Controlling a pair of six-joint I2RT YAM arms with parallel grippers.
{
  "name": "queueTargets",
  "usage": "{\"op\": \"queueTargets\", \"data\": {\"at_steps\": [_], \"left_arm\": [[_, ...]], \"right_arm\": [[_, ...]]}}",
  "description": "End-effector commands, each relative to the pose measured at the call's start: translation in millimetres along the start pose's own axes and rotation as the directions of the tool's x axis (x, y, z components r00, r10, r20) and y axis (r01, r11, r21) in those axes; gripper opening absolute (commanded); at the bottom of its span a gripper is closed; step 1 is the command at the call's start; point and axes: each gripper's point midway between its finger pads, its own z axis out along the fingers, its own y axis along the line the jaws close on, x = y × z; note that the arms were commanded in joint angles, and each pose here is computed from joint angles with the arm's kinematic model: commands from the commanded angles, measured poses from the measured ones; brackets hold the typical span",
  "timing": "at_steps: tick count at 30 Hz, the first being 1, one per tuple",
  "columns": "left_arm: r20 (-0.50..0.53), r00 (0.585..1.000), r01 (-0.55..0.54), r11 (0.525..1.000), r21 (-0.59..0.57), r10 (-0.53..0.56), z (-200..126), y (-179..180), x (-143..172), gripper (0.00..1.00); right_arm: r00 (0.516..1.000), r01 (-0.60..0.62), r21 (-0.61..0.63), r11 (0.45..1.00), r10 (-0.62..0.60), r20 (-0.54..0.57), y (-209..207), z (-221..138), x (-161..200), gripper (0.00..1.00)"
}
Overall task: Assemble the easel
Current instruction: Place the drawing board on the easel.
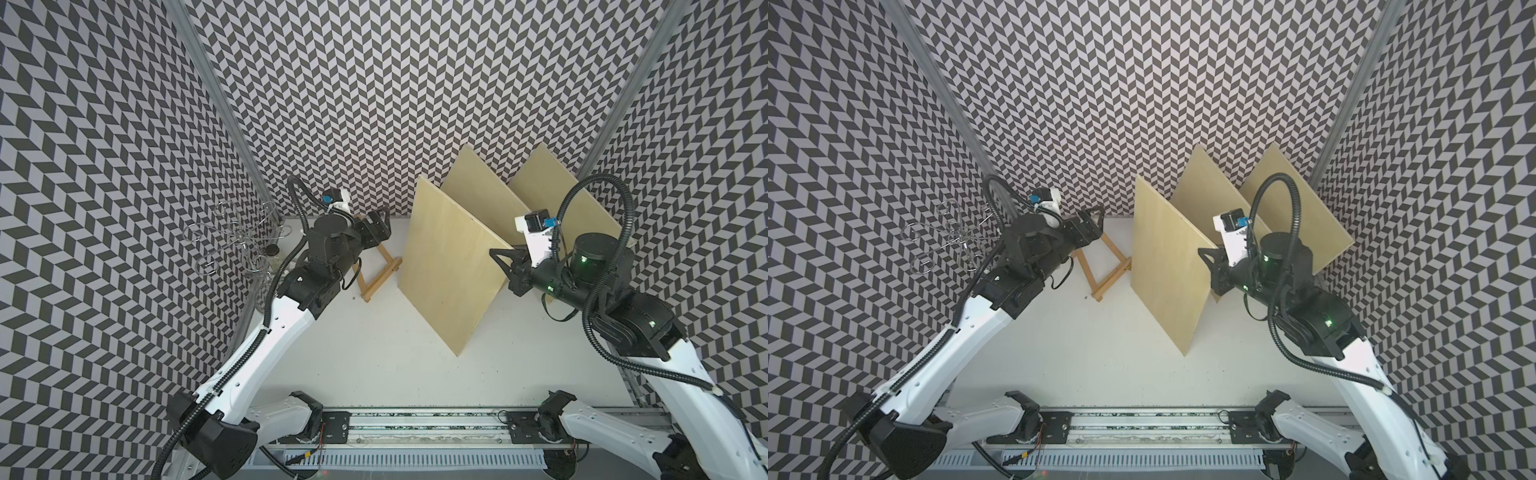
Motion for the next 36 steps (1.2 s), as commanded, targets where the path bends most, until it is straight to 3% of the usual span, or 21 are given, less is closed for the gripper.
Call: {"op": "queueTargets", "data": {"at_steps": [1,4,7,13,21,31,36], "left_arm": [[-0.14,0.988,-0.012,0.941,0.339,0.063,-16.6,-70.9,8.4,1.0],[-0.182,0.982,0.033,0.888,0.458,0.057,-24.8,-100.7,1.9,1.0],[-0.228,0.973,0.067,0.882,0.466,0.046,-23.3,-111.4,-3.6,1.0],[-0.307,0.951,0.082,0.918,0.387,0.044,-12.3,-101.9,3.1,1.0],[-0.384,0.923,0.117,0.944,0.309,0.011,-23.1,-86.7,17.0,0.99],[-0.395,0.918,0.166,0.944,0.284,-0.042,-39.3,-72.7,27.1,0.99],[-0.405,0.911,0.188,0.954,0.235,-0.079,-44.7,-61.4,31.9,0.99]], "right_arm": [[0.988,0.12,0.042,0.992,-0.116,-0.101,-13.2,18.0,28.8,0.0],[0.985,0.149,0.049,0.988,-0.144,-0.094,-14.0,19.2,24.2,0.0],[0.984,0.169,0.056,0.984,-0.166,-0.06,-12.0,16.7,11.5,0.0],[0.971,0.238,0.057,0.97,-0.236,-0.044,2.4,17.9,2.5,0.0],[0.954,0.3,0.191,0.935,-0.296,-0.048,0.2,20.3,-8.5,0.0],[0.911,0.409,0.109,0.906,-0.399,-0.102,54.3,26.6,12.1,0.0],[0.917,0.397,0.027,0.917,-0.396,-0.054,89.4,26.0,11.5,0.0]]}}
